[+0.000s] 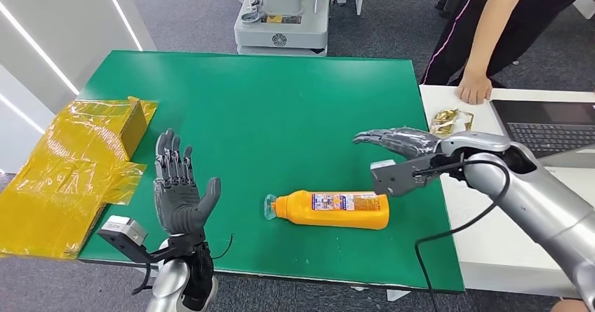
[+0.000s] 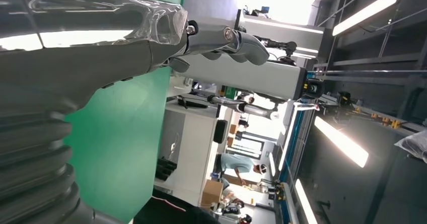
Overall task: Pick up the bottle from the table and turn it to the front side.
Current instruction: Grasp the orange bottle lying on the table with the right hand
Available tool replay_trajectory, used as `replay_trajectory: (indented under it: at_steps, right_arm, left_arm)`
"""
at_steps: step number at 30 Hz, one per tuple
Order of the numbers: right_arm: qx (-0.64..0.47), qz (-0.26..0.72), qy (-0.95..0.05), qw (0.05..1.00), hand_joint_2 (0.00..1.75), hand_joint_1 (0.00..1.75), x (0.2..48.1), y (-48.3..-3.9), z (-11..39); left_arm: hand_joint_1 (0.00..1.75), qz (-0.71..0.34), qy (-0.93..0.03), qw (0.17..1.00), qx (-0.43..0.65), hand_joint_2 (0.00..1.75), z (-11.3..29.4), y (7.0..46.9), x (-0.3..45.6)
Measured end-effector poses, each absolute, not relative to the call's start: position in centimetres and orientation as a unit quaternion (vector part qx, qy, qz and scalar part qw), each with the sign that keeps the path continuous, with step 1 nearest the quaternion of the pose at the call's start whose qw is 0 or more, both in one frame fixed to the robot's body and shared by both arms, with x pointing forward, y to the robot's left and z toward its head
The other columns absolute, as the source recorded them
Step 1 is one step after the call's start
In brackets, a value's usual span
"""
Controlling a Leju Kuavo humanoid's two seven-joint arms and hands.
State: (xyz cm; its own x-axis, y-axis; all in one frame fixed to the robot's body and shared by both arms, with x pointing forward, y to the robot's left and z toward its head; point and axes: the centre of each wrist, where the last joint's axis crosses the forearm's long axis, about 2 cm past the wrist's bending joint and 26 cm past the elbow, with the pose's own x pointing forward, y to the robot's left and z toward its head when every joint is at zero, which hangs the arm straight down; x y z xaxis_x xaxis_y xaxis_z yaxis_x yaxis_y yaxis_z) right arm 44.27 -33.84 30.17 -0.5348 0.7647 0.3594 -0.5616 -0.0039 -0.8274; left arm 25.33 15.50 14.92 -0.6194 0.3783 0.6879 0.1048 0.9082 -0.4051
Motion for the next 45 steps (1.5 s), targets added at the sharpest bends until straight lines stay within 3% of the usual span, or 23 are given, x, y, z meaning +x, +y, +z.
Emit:
replay_trajectory:
  at_steps: [15, 45]
  right_arm:
    - [-0.05, 0.732, -0.502, 0.458, 1.75, 0.0, 45.8, -26.9, 24.0]
    - [-0.089, 0.787, -0.391, 0.47, 1.75, 0.0, 45.2, -24.4, 18.7]
  left_arm:
    - [0.0, 0.159, -0.885, 0.413, -0.146, 1.75, 15.0, 15.3, 25.9]
    - [0.0, 0.18, -0.884, 0.412, -0.13, 1.75, 15.9, 14.9, 27.9]
